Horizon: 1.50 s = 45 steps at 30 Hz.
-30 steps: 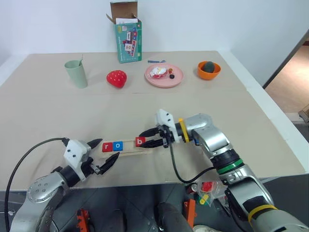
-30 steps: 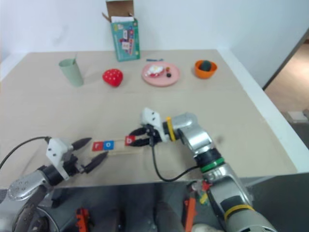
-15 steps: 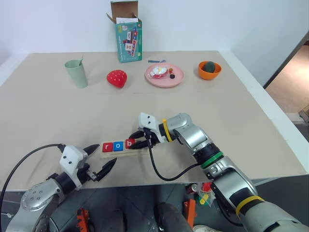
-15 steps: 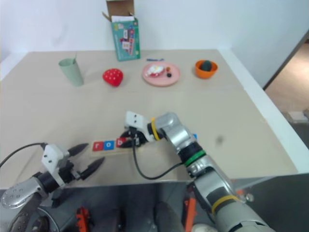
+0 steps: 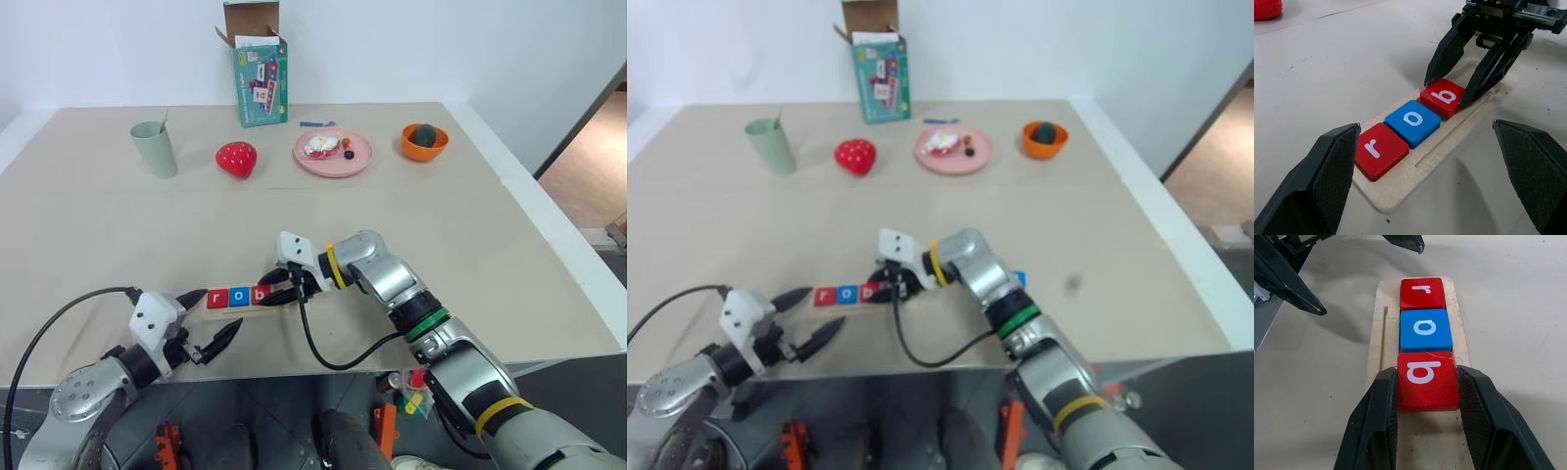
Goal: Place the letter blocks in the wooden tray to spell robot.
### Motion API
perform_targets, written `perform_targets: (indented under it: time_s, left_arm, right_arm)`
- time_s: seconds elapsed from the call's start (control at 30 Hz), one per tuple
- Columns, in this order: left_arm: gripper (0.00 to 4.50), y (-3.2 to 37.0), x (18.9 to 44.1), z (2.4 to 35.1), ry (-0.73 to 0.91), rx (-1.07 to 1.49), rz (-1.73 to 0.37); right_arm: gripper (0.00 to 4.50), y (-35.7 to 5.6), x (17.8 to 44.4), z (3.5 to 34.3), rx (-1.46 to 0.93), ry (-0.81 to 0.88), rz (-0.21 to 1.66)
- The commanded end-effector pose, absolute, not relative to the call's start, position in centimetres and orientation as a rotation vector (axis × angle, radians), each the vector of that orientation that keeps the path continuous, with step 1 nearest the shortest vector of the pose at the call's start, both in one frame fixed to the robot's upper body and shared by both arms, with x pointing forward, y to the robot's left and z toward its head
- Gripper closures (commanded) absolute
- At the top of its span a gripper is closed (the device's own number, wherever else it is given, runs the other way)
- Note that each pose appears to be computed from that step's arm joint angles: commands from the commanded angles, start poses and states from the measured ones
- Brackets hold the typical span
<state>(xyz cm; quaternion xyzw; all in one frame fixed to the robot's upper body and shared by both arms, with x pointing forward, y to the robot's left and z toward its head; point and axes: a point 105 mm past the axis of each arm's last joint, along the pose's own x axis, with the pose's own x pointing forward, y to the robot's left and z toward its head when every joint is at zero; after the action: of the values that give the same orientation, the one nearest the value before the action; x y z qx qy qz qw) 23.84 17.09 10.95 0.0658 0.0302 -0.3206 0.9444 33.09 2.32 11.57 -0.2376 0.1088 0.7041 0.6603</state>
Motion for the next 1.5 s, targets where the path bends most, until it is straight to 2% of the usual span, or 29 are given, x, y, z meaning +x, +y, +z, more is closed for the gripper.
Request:
perform_targets:
  time_s: [0.03, 0.3, 0.43, 0.47, 0.53, 0.67, 0.7, 0.77, 0.9, 1.1, 1.3, 1.5]
  left_arm:
    - [0.00, 16.6, 23.7, 11.8, 0.021, 0.159, -0.677]
    - [0.00, 16.3, 23.6, 11.6, 0.022, 0.168, -0.685]
    - [0.00, 16.1, 23.5, 11.5, 0.025, 0.186, -0.700]
    - [0.00, 16.0, 23.5, 11.5, 0.024, 0.191, -0.705]
    - [0.00, 15.8, 23.4, 11.5, 0.022, 0.198, -0.716]
    - [0.00, 15.2, 23.4, 11.7, 0.018, 0.225, -0.763]
    - [0.00, 15.0, 23.3, 11.8, 0.017, 0.239, -0.782]
    - [0.00, 14.6, 23.2, 11.8, 0.020, 0.266, -0.829]
    - [0.00, 13.5, 22.8, 11.9, 0.038, 0.287, -0.940]
    - [0.00, 12.6, 22.7, 12.1, 0.063, 0.327, -1.055]
    - [0.00, 12.3, 23.0, 12.3, 0.057, 0.338, -1.072]
    - [0.00, 12.2, 22.8, 12.0, 0.062, 0.340, -1.072]
  right_arm:
    - [3.32, 2.8, 33.2, 12.0, -0.560, 0.219, 1.596]
    - [3.32, 3.3, 33.2, 11.7, -0.550, 0.229, 1.597]
    - [3.32, 3.4, 33.3, 12.5, -0.510, 0.219, 1.593]
    - [2.29, 3.4, 33.4, 13.0, -0.494, 0.203, 1.586]
    - [1.70, 3.4, 33.6, 14.1, -0.444, 0.177, 1.574]
    - [0.24, 2.1, 33.9, 17.1, -0.367, 0.113, 1.547]
    - [0.03, 1.5, 34.0, 17.6, -0.364, 0.106, 1.539]
    - [0.03, 0.3, 34.4, 18.5, -0.357, 0.087, 1.515]
    - [0.03, -3.2, 37.2, 19.4, -0.389, 0.082, 1.361]
    - [0.03, -8.4, 39.6, 17.3, -0.548, 0.146, 1.267]
    - [0.03, -11.1, 39.3, 15.1, -0.632, 0.236, 1.333]
    - [0.03, -11.0, 39.6, 15.0, -0.598, 0.235, 1.331]
